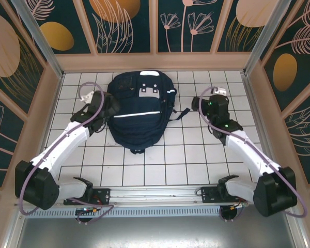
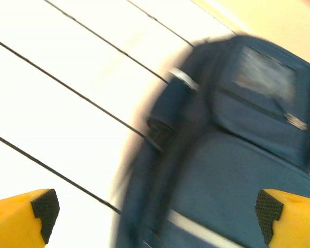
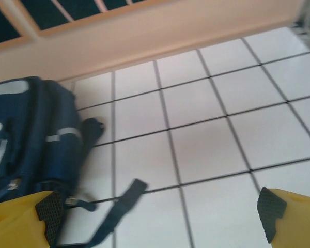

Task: Pack books, pencil case, and school supplies into a backpack

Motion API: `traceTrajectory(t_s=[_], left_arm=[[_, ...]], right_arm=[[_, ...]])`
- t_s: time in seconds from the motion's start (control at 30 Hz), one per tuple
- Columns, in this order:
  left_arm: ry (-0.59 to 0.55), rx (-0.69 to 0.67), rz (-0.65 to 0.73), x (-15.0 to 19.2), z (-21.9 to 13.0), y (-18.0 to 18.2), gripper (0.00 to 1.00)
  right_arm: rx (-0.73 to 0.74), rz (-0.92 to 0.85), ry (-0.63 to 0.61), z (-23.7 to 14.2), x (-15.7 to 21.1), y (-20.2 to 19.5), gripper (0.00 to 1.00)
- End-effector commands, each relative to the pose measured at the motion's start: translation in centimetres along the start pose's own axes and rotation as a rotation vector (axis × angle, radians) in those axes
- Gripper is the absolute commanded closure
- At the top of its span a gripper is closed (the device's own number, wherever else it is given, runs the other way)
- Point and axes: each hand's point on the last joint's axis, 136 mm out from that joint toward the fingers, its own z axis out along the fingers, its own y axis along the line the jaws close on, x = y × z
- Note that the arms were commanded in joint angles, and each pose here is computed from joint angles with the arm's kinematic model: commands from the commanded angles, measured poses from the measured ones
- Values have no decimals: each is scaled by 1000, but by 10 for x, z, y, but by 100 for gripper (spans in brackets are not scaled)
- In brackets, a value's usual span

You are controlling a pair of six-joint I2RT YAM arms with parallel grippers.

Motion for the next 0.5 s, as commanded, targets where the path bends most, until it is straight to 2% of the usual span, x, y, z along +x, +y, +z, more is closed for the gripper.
traceTrajectory(t_s=[0.0, 0.07, 0.17, 0.27, 0.33, 0.47], left_arm=[[-276, -157, 166, -42, 2, 41, 1], [-395, -220, 171, -55, 5, 66, 2], [-503, -270, 167, -59, 19, 97, 1], [-489, -271, 135, -54, 42, 112, 1], [-467, -251, 144, -45, 58, 111, 1], [-516, -198, 163, -39, 70, 106, 1]], right_arm=[[113, -87, -100, -2, 3, -30, 1], [144, -99, -143, -2, 8, -46, 1], [199, -81, -130, 7, 24, -70, 1], [316, -64, -131, 17, 36, -99, 1], [341, -48, -147, 24, 38, -109, 1], [351, -67, -188, 42, 39, -115, 1]])
